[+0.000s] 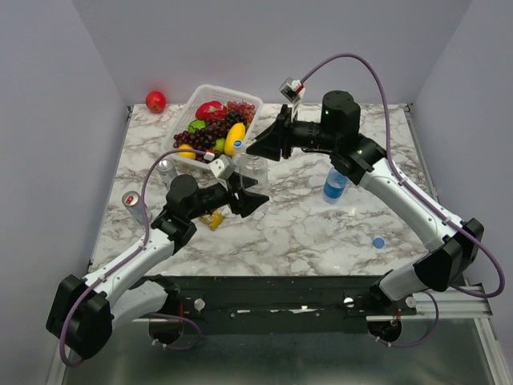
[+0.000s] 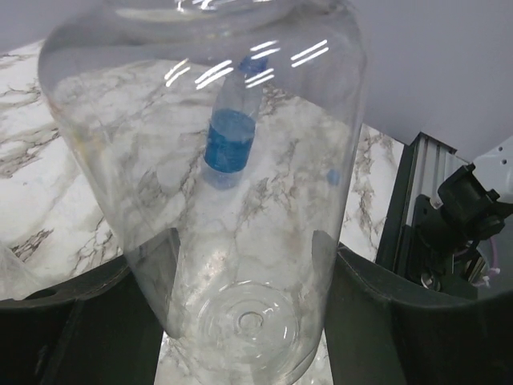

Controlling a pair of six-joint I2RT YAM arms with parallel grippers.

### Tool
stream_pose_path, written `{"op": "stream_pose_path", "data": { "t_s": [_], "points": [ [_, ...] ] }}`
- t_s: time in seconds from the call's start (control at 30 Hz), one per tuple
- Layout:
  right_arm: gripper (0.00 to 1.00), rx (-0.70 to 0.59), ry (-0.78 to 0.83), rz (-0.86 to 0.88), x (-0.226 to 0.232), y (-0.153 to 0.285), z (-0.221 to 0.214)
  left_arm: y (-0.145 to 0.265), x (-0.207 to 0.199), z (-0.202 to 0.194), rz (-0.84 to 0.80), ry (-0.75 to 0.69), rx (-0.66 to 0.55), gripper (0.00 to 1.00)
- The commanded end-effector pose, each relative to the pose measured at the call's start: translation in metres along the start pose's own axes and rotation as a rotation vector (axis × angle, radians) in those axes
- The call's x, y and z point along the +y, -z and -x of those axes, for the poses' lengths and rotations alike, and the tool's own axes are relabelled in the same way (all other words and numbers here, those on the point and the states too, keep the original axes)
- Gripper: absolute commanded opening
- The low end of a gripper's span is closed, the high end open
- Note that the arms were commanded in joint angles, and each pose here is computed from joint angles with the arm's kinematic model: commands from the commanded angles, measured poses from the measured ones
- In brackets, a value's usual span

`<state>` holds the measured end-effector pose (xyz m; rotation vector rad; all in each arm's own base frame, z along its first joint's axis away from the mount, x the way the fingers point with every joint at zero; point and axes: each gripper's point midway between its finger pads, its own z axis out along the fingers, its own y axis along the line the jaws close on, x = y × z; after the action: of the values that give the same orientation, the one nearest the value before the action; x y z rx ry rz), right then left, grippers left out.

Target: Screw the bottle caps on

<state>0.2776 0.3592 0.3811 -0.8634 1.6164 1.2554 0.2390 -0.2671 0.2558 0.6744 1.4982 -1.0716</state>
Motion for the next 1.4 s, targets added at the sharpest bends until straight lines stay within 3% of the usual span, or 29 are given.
{"op": "stream_pose_path", "data": {
  "t_s": [0.0,0.43,0.67,0.77,0.9,1.0,1.1,1.23,1.27,1.3,1.37],
  "points": [
    [0.0,-0.025,-0.133,-0.104,-0.019,0.001,-0.001,-0.003,0.013,0.078,0.08,-0.025,-0.224,0.0],
    [0.0,-0.113,-0.192,-0.075,-0.018,-0.031,0.025,-0.012,0.024,0.13,0.169,0.119,-0.321,0.0],
    [0.03,-0.095,-0.06,-0.061,-0.017,-0.028,0.023,-0.008,0.038,0.09,0.217,0.048,-0.213,0.0],
    [0.14,-0.074,0.02,-0.034,-0.009,-0.02,0.019,-0.004,0.042,0.073,0.224,0.019,-0.17,0.0],
    [0.47,-0.068,0.106,-0.017,0.001,-0.008,0.021,0.002,0.048,0.04,0.242,0.002,-0.089,0.0],
    [0.6,-0.081,0.182,-0.023,0.01,0.003,0.034,0.008,0.052,0.017,0.249,-0.043,-0.028,0.0],
    [0.68,-0.075,0.266,-0.088,0.009,0.017,0.047,0.015,0.058,-0.004,0.274,-0.078,0.049,0.0],
    [0.71,0.021,0.387,-0.162,-0.003,0.031,0.034,0.026,0.067,-0.021,0.288,-0.229,0.14,0.0],
    [0.72,0.053,0.422,-0.144,-0.003,0.032,0.026,0.029,0.068,-0.028,0.282,-0.256,0.176,0.0],
    [0.72,0.089,0.565,-0.073,0.002,0.031,0.024,0.031,0.067,-0.03,0.269,-0.289,0.192,0.0],
    [0.72,0.211,0.632,0.016,0.006,0.04,-0.005,0.036,0.052,-0.044,0.129,-0.435,0.271,0.0]
  ]
}}
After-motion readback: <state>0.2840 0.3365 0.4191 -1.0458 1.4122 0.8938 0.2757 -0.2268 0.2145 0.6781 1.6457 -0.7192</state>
